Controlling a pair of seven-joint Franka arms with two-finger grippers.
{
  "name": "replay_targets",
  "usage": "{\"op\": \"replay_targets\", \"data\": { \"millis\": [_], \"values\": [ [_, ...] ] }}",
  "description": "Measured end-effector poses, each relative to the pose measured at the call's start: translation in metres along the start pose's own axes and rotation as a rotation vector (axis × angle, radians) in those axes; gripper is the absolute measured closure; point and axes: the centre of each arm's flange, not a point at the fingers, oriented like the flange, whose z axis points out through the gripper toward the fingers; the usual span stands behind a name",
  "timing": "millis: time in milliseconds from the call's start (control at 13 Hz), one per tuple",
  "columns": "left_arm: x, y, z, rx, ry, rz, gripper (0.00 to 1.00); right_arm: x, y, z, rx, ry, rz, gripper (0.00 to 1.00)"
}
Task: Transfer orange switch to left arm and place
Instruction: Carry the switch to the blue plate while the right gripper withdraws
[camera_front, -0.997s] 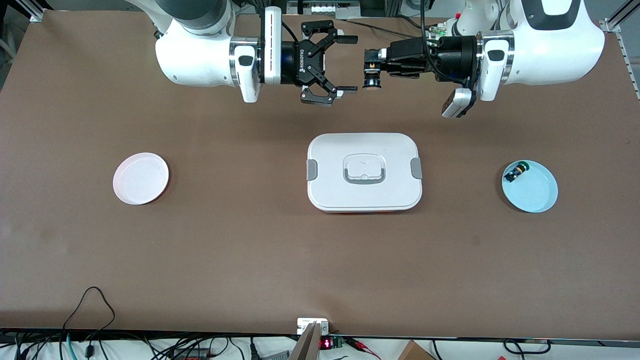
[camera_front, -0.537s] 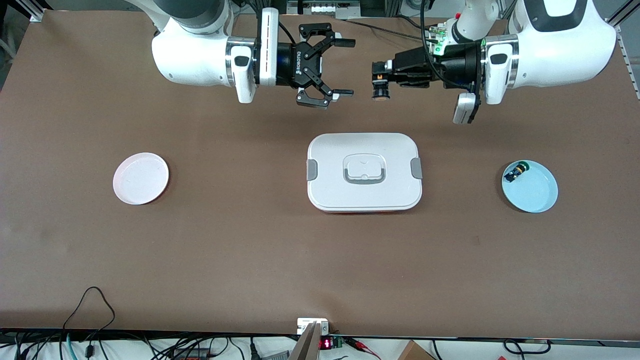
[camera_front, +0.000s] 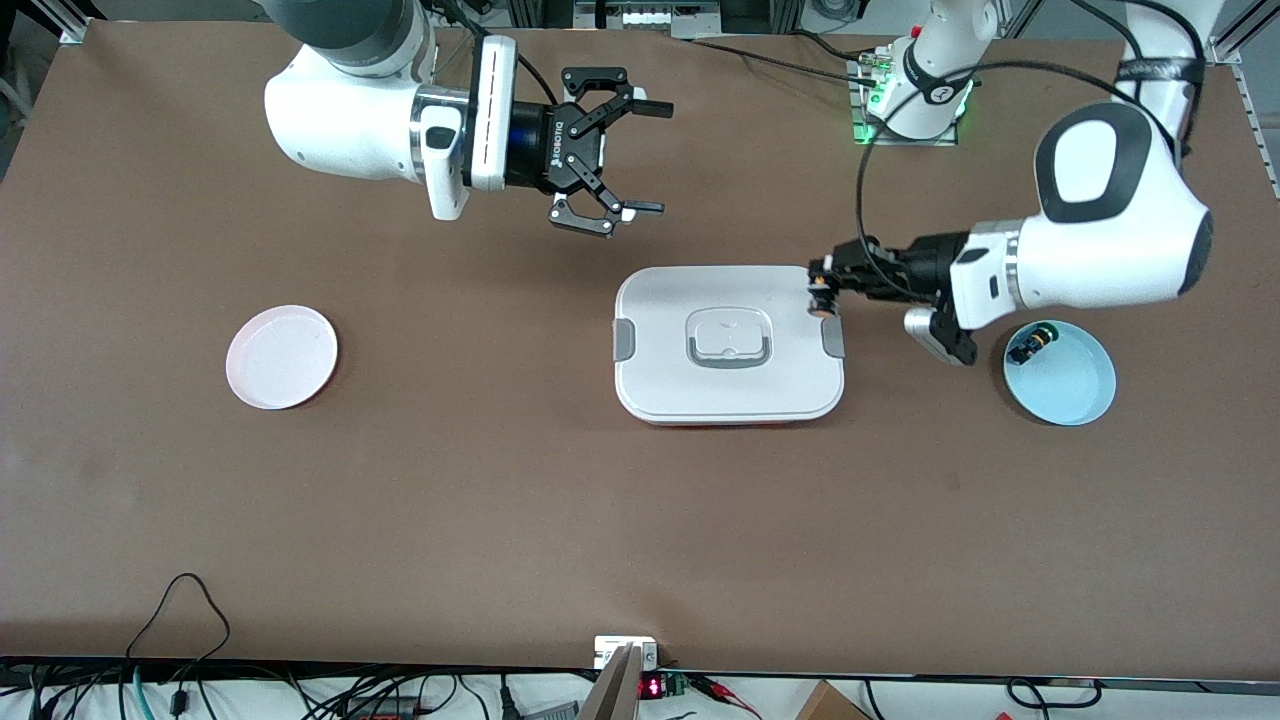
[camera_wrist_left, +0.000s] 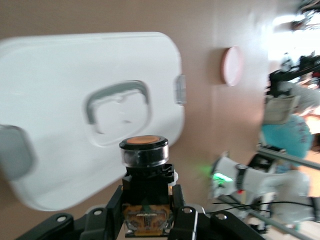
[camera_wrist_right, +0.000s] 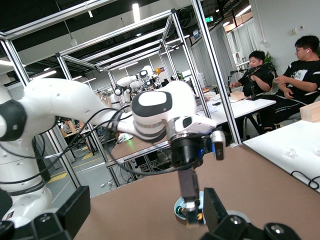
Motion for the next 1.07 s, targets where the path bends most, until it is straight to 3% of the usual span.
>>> {"op": "replay_targets", "data": {
  "millis": [307, 537, 767, 920, 1073],
  "values": [
    [0.002, -0.031, -0.022, 0.315, -0.079, 0.119, 0.59, -0.019, 0.028, -0.037, 0.028, -0.028, 0.024, 0.0],
    [-0.009, -0.06, -0.03, 0.529, -0.251, 0.252, 0.59, -0.019, 0.045, -0.073, 0.077, -0.097, 0.048, 0.0],
    [-0.009, -0.091, -0.037, 0.752, -0.398, 0.362, 0.59, -0.024, 0.046, -0.094, 0.104, -0.252, 0.193, 0.0],
    [-0.008, -0.13, -0.041, 0.81, -0.489, 0.403, 0.59, -0.025, 0.04, -0.097, 0.067, -0.37, 0.319, 0.0],
    [-0.008, -0.183, -0.048, 0.838, -0.549, 0.437, 0.59, -0.023, 0.036, -0.105, -0.008, -0.468, 0.457, 0.0]
  ]
}}
